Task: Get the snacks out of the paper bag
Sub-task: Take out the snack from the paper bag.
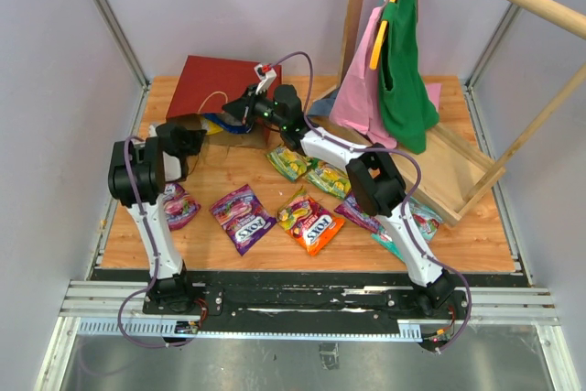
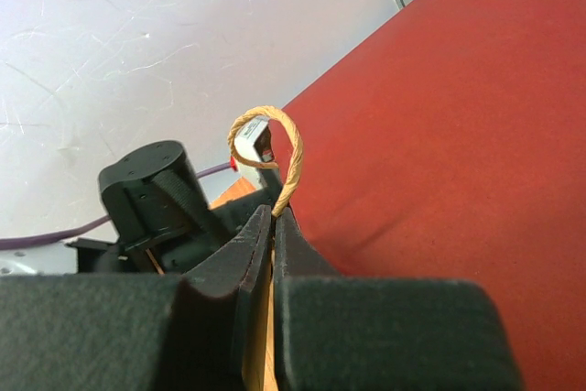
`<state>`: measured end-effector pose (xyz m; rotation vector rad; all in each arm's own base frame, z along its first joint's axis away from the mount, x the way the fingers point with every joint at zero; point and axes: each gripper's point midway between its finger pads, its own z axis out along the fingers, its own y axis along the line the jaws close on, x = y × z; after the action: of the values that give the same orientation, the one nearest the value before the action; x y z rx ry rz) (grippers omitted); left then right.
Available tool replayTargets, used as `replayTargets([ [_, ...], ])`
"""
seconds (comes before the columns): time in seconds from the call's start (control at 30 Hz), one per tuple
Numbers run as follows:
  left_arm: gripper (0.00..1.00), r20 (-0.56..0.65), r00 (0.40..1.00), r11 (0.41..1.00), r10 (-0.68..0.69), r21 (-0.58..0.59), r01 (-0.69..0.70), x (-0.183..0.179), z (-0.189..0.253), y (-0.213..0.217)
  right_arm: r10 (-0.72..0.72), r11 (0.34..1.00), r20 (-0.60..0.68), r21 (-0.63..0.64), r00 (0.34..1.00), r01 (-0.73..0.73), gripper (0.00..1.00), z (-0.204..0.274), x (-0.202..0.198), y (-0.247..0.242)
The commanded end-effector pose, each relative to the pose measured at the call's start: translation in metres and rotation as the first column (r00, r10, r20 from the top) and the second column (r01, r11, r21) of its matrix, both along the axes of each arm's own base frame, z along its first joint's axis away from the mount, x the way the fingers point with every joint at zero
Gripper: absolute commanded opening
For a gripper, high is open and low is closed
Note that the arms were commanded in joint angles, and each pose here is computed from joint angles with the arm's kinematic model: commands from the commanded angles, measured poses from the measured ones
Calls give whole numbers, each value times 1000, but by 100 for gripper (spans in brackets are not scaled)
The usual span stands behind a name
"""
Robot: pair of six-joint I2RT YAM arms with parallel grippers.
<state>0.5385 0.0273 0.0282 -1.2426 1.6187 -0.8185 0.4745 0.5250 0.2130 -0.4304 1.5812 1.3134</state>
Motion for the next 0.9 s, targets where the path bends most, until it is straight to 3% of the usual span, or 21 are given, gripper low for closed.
replayTargets([
  [0.0,0,62,996,997,-70,30,68,-19,33,-12,-33,998,50,58,998,30,1,36,8,-9],
  [0.4,1,95,979,973,-183,158,166,-90,108,-30,-60,996,35,69,998,57,1,36,10,-11],
  [0.73,1,-29,980,930,-198,310,197,-174,142,-55,-52,995,27,88,998,50,1,38,5,-4],
  [0.87,0,-48,958,899,-281,336,281,-198,149,-76,-46,996,26,79,999,44,1,34,2,-1],
])
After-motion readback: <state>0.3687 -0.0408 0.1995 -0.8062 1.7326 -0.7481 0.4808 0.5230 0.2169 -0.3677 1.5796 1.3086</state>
